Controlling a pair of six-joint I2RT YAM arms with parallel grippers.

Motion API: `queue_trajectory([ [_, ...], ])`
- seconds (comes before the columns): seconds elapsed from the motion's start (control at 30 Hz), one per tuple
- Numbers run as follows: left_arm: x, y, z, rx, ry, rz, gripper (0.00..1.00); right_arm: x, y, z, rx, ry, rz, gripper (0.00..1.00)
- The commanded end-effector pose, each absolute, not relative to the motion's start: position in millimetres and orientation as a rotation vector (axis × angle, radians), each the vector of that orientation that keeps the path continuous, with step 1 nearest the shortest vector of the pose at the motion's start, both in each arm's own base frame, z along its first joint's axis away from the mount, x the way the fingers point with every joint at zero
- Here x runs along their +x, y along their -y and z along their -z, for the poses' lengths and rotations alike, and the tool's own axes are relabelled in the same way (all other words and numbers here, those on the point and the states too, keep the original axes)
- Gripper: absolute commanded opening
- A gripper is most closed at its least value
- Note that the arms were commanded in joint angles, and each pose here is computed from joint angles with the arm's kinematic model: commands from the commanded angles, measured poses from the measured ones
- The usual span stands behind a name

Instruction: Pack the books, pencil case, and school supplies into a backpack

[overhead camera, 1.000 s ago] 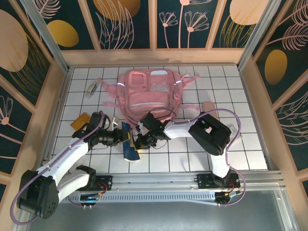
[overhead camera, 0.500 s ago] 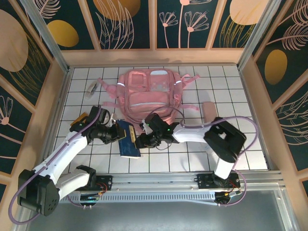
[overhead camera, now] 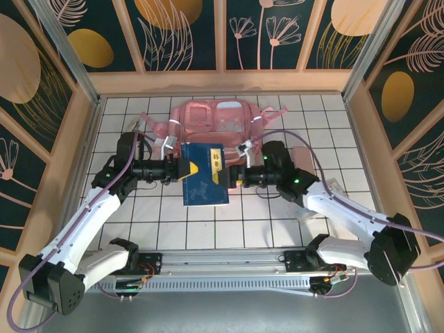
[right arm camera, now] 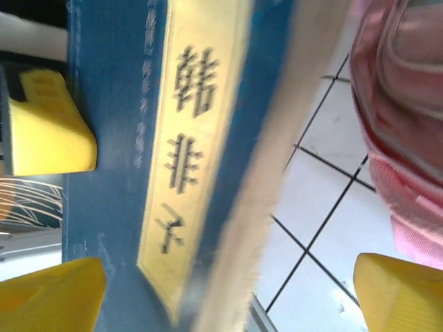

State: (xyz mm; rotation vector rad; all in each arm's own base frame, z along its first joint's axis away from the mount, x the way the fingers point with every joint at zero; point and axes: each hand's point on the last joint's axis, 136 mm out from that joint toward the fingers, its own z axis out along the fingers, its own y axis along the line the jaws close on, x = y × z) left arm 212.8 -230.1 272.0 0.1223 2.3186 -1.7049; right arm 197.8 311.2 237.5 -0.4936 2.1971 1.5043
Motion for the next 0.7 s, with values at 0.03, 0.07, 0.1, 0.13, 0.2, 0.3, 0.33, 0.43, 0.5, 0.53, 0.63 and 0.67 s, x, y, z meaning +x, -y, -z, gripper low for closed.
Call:
queue_trajectory([
  [0.03, 204.5, 239.7, -309.8, 0.29, -2.179, 1.842, 0.0, 185.3, -300.4, -270.1, -0.609, -2.037, -1.695, 0.93],
  [0.07, 204.4, 240.5, -310.9, 0.294, -2.174, 1.847, 0.0, 181.3, -301.1, -277.5, -0.633, -2.008, -1.753, 0.93],
  [0.1, 203.1, 241.4, -313.7, 0.306, -2.161, 1.861, 0.0, 177.6, -303.5, -282.3, -0.659, -1.99, -1.8, 0.93],
  [0.13, 201.4, 242.5, -317.6, 0.317, -2.142, 1.879, 0.0, 174.1, -305.8, -286.0, -0.681, -1.975, -1.833, 0.92],
  [0.2, 197.7, 243.8, -322.3, 0.327, -2.113, 1.922, 0.0, 169.7, -309.9, -292.7, -0.696, -1.946, -1.871, 0.91],
  [0.3, 194.2, 244.6, -324.2, 0.341, -2.104, 1.939, 0.0, 163.3, -310.2, -305.4, -0.703, -1.876, -1.948, 0.85],
  [0.33, 194.8, 244.3, -324.2, 0.338, -2.103, 1.933, 0.0, 161.4, -309.4, -310.5, -0.703, -1.848, -1.974, 0.82],
  [0.43, 198.3, 244.1, -318.6, 0.323, -2.116, 1.902, 0.0, 156.0, -305.9, -325.0, -0.684, -1.766, -2.054, 0.63],
  [0.5, 203.5, 244.2, -316.3, 0.306, -2.113, 1.879, 0.0, 155.2, -304.7, -331.1, -0.651, -1.737, -2.097, 0.51],
  [0.53, 205.4, 244.6, -317.4, 0.306, -2.101, 1.877, 0.0, 155.4, -305.5, -332.4, -0.63, -1.736, -2.112, 0.51],
  [0.63, 208.0, 245.3, -325.7, 0.296, -2.042, 1.911, 0.0, 150.3, -318.3, -336.8, -0.635, -1.764, -2.13, 0.52],
  [0.67, 208.1, 245.3, -327.4, 0.296, -2.03, 1.92, 0.0, 146.8, -324.8, -338.0, -0.652, -1.776, -2.127, 0.54],
])
